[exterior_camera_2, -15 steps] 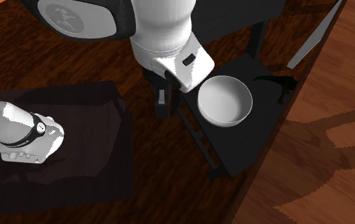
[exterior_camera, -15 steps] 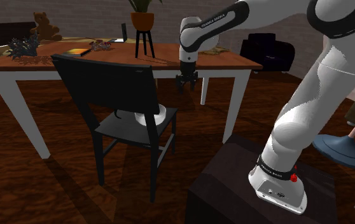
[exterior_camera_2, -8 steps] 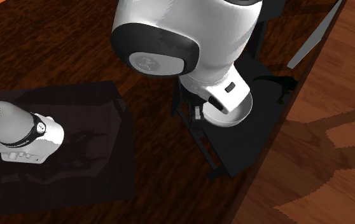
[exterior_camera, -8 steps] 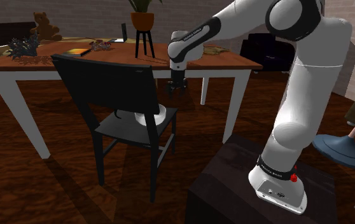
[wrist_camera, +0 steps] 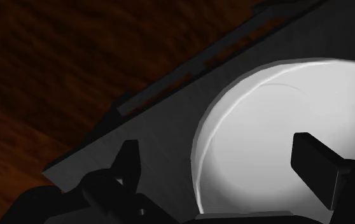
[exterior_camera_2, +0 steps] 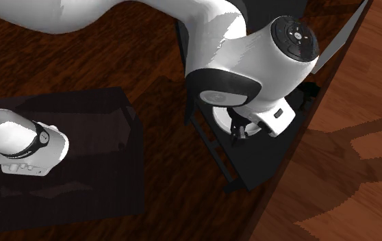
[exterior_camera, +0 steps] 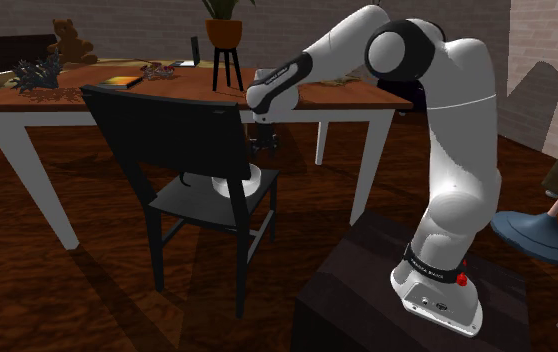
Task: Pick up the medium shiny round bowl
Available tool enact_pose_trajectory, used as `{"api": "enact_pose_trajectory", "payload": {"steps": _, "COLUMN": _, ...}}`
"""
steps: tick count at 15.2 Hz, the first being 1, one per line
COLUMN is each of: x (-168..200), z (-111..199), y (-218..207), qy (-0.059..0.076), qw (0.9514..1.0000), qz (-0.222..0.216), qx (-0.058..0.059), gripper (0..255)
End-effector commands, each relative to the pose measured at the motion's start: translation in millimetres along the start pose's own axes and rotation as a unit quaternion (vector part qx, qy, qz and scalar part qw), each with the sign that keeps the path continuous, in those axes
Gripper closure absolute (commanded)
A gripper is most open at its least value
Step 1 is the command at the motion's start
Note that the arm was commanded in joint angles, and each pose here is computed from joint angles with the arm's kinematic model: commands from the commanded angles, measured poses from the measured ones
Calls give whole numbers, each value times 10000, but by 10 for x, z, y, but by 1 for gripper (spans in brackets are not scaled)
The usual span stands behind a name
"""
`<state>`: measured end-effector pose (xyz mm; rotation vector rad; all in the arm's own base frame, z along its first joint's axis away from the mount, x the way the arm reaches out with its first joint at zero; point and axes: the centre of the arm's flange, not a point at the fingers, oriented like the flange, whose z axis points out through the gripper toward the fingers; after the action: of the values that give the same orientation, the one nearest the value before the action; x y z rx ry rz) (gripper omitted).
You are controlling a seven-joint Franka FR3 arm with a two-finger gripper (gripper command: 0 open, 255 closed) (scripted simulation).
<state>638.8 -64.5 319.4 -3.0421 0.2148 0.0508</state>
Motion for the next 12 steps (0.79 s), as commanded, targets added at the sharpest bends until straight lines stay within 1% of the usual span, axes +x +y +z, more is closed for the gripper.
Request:
{"api": "enact_pose_trajectory", "payload": {"steps": 1, "x": 242, "z": 155, "y": 23, "qy": 9, "qw": 10000, "qz": 26, "qx": 28, "gripper": 0}}
{"api": "enact_pose_trajectory", "payload": {"steps": 3, "x": 454, "z": 308, "y": 42, "qy": 19, "qw": 10000, "qz": 51, "qx": 55, "gripper": 0}}
{"api": "enact_pose_trajectory", "payload": {"steps": 4, "x": 463, "z": 314, "y": 42, "qy": 19, "qw": 10000, "qz": 52, "qx": 57, "gripper": 0}}
{"api": "enact_pose_trajectory", "payload": {"steps": 11, "x": 479, "z": 712, "y": 78, "qy": 19, "qw": 10000, "qz": 52, "qx": 57, "gripper": 0}}
{"api": "enact_pose_trajectory", "payload": {"steps": 12, "x": 478, "z": 712, "y": 78, "qy": 19, "qw": 10000, "qz": 52, "qx": 57, "gripper": 0}}
